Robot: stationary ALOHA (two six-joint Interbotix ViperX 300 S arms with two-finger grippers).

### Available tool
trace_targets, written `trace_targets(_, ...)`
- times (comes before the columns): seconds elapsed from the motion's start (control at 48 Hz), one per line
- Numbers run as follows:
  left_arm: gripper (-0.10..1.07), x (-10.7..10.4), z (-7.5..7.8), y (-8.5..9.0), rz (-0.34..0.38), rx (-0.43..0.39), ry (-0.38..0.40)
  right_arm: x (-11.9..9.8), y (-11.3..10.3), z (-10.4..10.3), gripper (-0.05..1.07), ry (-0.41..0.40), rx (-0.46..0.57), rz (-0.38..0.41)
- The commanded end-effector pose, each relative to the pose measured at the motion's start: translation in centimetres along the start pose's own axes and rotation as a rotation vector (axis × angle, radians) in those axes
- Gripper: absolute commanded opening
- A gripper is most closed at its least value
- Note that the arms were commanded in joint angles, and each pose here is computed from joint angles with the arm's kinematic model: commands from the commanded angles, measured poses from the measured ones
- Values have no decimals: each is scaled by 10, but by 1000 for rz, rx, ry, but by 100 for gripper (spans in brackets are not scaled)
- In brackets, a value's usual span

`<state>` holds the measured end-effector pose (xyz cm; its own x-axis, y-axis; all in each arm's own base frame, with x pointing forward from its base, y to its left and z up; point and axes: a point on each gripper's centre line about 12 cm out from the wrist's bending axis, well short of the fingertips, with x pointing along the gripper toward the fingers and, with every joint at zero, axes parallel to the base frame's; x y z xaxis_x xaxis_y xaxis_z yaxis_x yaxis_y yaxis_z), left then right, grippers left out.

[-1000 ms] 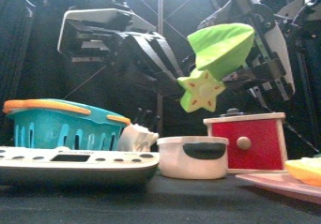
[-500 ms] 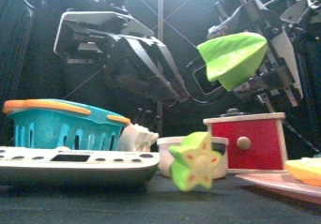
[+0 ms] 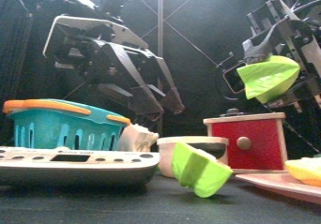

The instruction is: Assemble starfruit

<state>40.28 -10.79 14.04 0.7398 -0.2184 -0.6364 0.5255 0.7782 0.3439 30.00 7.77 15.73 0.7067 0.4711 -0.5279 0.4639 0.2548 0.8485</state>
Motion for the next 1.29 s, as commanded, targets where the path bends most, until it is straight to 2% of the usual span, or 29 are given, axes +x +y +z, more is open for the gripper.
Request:
trace_targets(0.0, 90, 6, 12, 1, 0, -49, -41, -8, 8, -5, 65, -19, -12, 28)
trace_targets(0.167, 92, 14, 11, -2, 1, -285, -64, -7, 9, -7, 65, -21, -20, 22)
trace_targets(0.292, 96, 9, 9, -4, 5, -365, -77, -5, 10, -6, 65, -19, -31, 19)
trace_targets(0.417, 100, 10, 10, -12, -10, -362, -89, -4, 10, -5, 65, -17, -37, 14)
trace_targets(0.521, 100, 18, 8, -22, -29, -351, -77, -4, 10, -5, 65, -18, -39, 13)
trace_targets(0.708, 100, 32, 4, -29, -43, -351, -56, -4, 10, -4, 65, -20, -52, 10)
trace_targets(1.125, 100, 54, -2, -27, -41, -357, -30, 1, 5, -5, 65, -12, -58, -12)
trace_targets(1.271, 100, 60, -6, -21, -31, -365, -24, 2, 4, -4, 65, -10, -54, -17)
